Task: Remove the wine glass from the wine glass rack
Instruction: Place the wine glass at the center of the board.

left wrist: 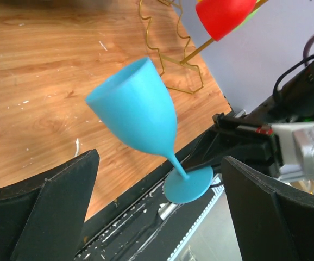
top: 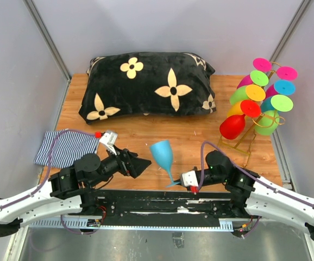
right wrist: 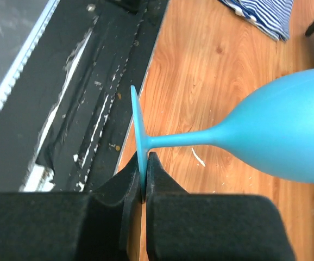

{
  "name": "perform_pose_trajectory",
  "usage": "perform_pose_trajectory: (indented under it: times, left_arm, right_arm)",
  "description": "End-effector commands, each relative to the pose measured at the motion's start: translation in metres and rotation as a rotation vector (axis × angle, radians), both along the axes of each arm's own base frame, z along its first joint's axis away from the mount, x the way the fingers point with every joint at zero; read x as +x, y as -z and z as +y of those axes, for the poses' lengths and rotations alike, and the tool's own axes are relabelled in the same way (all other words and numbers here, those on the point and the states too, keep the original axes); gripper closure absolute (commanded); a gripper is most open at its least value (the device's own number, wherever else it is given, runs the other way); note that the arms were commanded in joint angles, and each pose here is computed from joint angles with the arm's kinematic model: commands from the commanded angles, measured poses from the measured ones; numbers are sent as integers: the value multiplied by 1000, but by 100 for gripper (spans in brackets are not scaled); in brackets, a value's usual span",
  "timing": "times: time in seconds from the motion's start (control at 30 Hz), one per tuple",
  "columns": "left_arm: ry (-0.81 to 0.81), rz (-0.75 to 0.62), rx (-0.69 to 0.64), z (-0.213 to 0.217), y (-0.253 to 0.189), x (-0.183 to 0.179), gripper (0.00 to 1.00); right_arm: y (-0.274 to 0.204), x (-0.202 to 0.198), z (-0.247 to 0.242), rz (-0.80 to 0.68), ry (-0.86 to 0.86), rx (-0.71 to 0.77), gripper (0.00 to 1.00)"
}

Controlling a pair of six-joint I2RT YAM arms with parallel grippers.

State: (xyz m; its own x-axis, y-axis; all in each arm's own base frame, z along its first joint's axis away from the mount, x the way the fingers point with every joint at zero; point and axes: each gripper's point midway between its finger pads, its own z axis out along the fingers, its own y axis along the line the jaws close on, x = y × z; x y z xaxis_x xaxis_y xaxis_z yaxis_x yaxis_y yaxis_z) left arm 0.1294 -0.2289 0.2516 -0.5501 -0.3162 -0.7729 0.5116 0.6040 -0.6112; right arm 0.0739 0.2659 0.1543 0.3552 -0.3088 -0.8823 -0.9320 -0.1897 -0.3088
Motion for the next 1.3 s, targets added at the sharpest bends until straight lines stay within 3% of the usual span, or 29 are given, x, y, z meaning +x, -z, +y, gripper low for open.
perform_pose_trajectory:
  times: [0.0,0.2,0.4,0.57,0.87,1.07,1.17,1.2,1.27]
  left_arm:
    - [-30,-49,-41,10,-26,3,0]
    - [81,-116,-174,-12,-52,-8,0]
    - [123,-119,-104,-26,-49,-8,0]
    - [285,-134,-44,-44,-39,-28,1]
    - [523,-133,-32,-45,-36,-71,33]
    - [646,-143,-13,-49,-33,-89,74]
    - [730,-112,22,-55,-23,-100,98]
    - [740,-107,29,-56,-21,-101,99]
    - [734,-107,44,-57,-22,-99,100]
  right_arm:
    - [-2,-5,3,-437,-207,72,99]
    - [1,-16,3,-553,-273,77,99]
    - [8,-28,3,-538,-334,72,99]
    - [6,-28,4,-537,-335,72,99]
    - [5,-31,-2,-529,-347,47,99]
    - [2,-26,-2,-525,-307,53,99]
    - [-3,-24,-2,-492,-267,59,99]
    - [-5,-22,-3,-481,-250,59,94]
    - [-10,-23,-4,-455,-228,74,71]
